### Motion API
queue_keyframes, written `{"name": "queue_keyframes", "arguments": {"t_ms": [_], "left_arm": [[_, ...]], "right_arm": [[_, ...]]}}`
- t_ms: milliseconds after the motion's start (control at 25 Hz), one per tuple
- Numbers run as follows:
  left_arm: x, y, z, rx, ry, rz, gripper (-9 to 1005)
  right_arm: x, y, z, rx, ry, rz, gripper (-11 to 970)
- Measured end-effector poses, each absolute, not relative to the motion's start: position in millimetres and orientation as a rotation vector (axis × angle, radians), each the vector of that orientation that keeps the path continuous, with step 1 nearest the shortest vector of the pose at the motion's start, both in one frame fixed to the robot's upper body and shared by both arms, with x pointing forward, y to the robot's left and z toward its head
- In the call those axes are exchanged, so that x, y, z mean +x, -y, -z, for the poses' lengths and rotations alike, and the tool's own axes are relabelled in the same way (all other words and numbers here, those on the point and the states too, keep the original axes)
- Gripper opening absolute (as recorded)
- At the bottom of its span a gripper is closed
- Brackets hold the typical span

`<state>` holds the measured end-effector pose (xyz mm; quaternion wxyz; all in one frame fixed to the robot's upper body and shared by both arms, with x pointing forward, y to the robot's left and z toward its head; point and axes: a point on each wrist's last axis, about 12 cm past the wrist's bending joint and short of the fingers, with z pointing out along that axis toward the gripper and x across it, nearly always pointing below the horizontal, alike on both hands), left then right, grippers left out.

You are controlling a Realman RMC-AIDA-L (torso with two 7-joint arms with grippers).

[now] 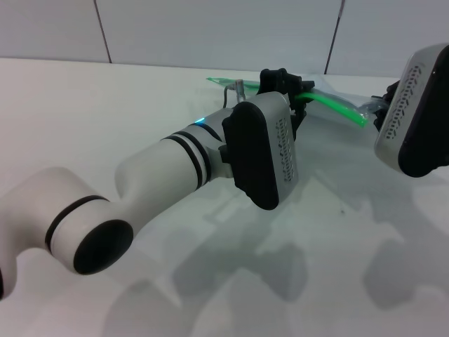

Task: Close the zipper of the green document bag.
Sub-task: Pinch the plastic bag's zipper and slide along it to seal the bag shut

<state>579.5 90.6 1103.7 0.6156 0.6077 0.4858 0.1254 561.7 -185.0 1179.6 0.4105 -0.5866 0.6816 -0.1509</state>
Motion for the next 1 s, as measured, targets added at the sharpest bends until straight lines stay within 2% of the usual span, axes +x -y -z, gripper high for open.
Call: {"name": "queue_keyframes", "arguments": {"t_ms": [560,1000], "left_arm": [[583,-104,-1097,1.358,-1.159,-0.314,88],[593,-127,-1086,1.294,-1.228,-0.364,91]], "right_arm": [[561,185,-1181,-1.472,-1.712,0.380,116],[560,187,-1185,-1.458,-1.704,0.389,119]]}}
